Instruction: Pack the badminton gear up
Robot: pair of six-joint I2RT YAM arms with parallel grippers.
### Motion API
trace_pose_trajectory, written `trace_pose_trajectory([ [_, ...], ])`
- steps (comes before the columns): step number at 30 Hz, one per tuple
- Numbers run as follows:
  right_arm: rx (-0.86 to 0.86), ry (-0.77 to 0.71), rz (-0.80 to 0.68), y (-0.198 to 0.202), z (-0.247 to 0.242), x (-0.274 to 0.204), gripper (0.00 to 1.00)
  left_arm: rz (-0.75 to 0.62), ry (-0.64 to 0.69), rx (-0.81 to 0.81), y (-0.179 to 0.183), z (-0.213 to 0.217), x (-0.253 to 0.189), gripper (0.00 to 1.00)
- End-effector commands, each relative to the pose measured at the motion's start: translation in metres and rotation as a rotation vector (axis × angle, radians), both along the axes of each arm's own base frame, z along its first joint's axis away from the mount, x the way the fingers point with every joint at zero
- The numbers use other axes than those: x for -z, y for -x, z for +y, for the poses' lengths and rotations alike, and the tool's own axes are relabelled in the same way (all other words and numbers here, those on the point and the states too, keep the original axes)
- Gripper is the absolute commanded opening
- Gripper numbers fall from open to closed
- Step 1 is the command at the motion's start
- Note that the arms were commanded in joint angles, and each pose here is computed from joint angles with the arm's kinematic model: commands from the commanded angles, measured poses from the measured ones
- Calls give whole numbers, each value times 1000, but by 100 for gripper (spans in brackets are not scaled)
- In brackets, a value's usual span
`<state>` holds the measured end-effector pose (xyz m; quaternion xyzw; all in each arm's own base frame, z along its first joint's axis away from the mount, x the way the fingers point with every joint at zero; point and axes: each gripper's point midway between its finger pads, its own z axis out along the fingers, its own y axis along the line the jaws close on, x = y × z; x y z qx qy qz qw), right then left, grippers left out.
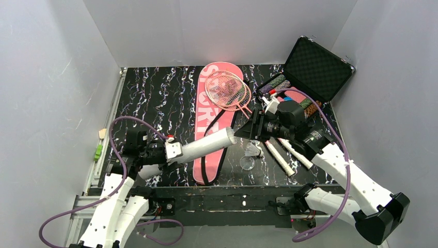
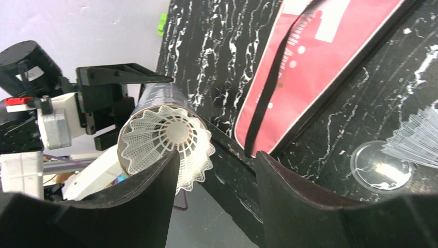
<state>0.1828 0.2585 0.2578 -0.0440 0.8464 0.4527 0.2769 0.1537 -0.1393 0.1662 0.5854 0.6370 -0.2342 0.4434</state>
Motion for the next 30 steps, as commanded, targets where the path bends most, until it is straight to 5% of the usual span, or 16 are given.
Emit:
trace_pose_trajectory([
  [1,-39,-99,-41,-3,14,-24,63,-77,60,36,-4,-9,-30,57],
  [26,-172,-235,47,8,50,-18,46,-58,133,43,-3,-18,-44,58],
  [30,-219,-243,47,14,62,-24,31,-95,111,71,-6,-18,-39,67],
])
